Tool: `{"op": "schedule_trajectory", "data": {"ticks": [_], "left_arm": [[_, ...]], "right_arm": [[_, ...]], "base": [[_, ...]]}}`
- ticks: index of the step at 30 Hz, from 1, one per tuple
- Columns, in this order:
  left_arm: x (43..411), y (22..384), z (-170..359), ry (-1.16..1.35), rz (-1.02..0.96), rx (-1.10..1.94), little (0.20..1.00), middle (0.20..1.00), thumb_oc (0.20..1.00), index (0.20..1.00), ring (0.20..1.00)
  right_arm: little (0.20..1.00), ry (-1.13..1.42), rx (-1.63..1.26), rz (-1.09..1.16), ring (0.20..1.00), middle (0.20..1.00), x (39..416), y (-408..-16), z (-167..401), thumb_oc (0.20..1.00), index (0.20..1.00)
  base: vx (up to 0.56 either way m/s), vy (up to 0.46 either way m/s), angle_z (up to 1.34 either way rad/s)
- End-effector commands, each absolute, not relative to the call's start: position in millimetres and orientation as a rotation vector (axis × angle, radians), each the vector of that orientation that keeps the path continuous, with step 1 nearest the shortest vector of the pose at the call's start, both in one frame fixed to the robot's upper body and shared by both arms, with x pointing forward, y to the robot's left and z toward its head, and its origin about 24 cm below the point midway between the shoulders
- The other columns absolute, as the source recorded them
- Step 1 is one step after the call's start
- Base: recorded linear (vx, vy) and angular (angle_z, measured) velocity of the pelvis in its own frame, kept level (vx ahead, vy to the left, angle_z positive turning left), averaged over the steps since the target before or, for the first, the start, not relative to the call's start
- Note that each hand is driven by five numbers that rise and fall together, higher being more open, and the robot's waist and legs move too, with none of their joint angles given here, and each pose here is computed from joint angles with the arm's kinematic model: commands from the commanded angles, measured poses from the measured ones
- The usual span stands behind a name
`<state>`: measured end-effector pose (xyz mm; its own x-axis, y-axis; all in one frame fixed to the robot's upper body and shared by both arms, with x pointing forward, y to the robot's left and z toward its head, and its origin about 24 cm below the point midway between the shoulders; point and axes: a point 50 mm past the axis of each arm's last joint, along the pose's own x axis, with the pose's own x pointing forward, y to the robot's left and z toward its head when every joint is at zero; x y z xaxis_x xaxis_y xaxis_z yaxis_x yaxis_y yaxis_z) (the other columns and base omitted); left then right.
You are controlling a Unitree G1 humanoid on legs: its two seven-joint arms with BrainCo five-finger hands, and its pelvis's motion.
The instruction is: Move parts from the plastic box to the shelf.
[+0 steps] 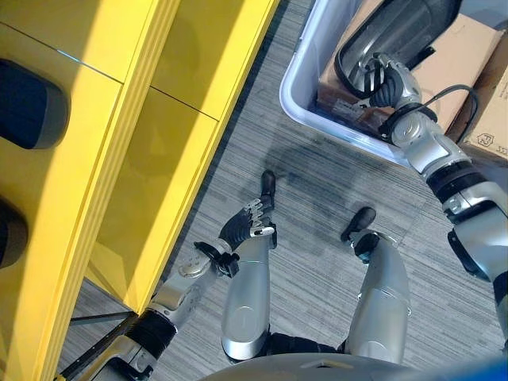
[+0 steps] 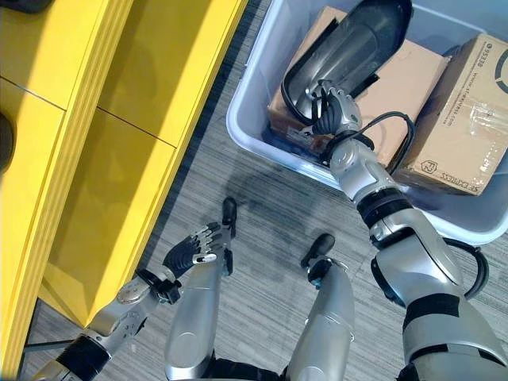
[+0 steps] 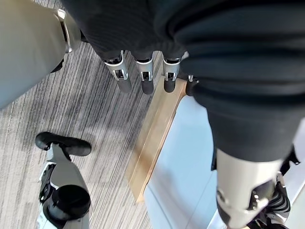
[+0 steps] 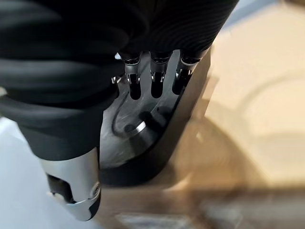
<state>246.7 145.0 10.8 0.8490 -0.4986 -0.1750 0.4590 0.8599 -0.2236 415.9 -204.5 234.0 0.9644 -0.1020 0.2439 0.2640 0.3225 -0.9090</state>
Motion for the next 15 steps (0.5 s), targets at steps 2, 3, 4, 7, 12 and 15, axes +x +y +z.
{"op": "schedule_trajectory", "data": {"ticks": [2, 3, 4, 7, 12, 15], "left_arm": [[237.8, 141.0, 18.0, 0.194, -0.554, -0.19, 1.0, 1.0, 1.0, 1.0, 1.0], [236.8, 142.3, 17.5, 0.197, -0.555, -0.189, 1.0, 1.0, 1.0, 1.0, 1.0], [236.4, 143.1, 17.3, 0.199, -0.557, -0.186, 1.0, 1.0, 1.0, 1.0, 1.0], [231.2, 147.9, 17.0, 0.205, -0.568, -0.165, 1.0, 1.0, 1.0, 1.0, 1.0], [223.2, 149.0, 14.7, 0.219, -0.599, -0.156, 1.0, 1.0, 1.0, 1.0, 1.0], [220.5, 148.0, 12.8, 0.23, -0.607, -0.15, 1.0, 1.0, 1.0, 1.0, 1.0]], "right_arm": [[1.0, -0.029, -1.49, -0.278, 1.0, 1.0, 415.0, -224.2, 259.1, 1.0, 1.0], [1.0, 0.051, -1.557, -0.28, 1.0, 1.0, 414.6, -232.0, 256.8, 1.0, 1.0], [1.0, 0.093, -1.621, -0.279, 1.0, 1.0, 414.5, -235.8, 257.2, 1.0, 1.0], [1.0, 0.324, -1.719, -0.384, 1.0, 1.0, 409.3, -261.7, 263.7, 1.0, 1.0], [1.0, 0.471, -1.756, -0.475, 1.0, 1.0, 403.0, -279.2, 270.0, 1.0, 1.0], [1.0, 0.506, -1.756, -0.46, 1.0, 1.0, 402.3, -282.9, 260.3, 1.0, 1.0]], "base": [[0.0, 0.0, 0.0], [-0.01, -0.011, 0.04], [-0.01, -0.034, 0.07], [-0.01, -0.041, 0.06], [-0.01, -0.028, 0.06], [-0.01, -0.004, 0.0]]}}
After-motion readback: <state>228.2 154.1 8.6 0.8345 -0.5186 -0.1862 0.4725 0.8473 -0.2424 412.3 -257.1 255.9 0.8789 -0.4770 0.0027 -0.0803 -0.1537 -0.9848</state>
